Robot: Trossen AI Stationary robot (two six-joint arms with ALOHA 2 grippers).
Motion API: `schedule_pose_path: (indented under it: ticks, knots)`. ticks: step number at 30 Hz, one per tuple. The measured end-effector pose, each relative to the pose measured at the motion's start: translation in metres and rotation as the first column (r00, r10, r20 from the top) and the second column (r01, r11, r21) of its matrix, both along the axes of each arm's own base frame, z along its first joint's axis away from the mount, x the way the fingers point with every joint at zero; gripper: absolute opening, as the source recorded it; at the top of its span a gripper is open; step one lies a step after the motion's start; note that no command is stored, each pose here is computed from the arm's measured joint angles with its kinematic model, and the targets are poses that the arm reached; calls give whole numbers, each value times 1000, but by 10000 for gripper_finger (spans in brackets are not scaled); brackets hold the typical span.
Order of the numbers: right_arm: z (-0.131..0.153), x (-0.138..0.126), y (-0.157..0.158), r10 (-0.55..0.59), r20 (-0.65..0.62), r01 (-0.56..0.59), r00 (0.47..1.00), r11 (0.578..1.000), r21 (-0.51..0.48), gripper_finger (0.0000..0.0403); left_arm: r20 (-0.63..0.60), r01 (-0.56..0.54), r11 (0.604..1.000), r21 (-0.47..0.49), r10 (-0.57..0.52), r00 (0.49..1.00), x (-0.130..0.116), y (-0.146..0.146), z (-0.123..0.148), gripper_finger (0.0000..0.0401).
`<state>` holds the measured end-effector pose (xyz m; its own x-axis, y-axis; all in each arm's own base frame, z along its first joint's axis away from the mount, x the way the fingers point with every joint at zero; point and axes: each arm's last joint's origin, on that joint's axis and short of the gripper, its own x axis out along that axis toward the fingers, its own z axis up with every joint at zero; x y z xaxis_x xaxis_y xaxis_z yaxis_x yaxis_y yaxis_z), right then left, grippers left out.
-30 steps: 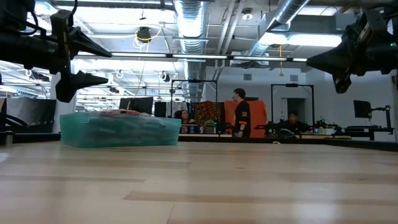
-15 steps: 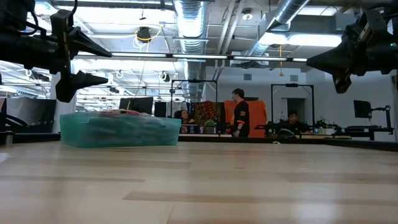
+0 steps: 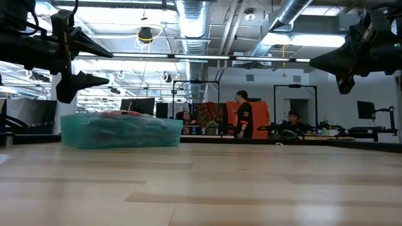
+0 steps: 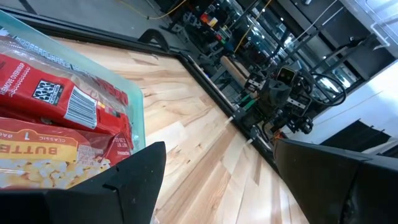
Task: Sort popcorn bags into baskets
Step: Return to Home Position
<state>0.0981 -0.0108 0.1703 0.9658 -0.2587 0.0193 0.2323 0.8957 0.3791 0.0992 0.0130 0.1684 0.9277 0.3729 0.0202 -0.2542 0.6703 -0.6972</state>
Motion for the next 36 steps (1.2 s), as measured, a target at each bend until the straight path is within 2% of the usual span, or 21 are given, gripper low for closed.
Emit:
schedule_pose_path:
  ticks: [22,36]
  knots:
    - [0,0,0,0,0,0,1000,1000,1,29,0,0,1000,0,0,1000,0,0,0,287]
    - [0,0,0,0,0,0,1000,1000,1,39,0,0,1000,0,0,1000,0,0,0,287]
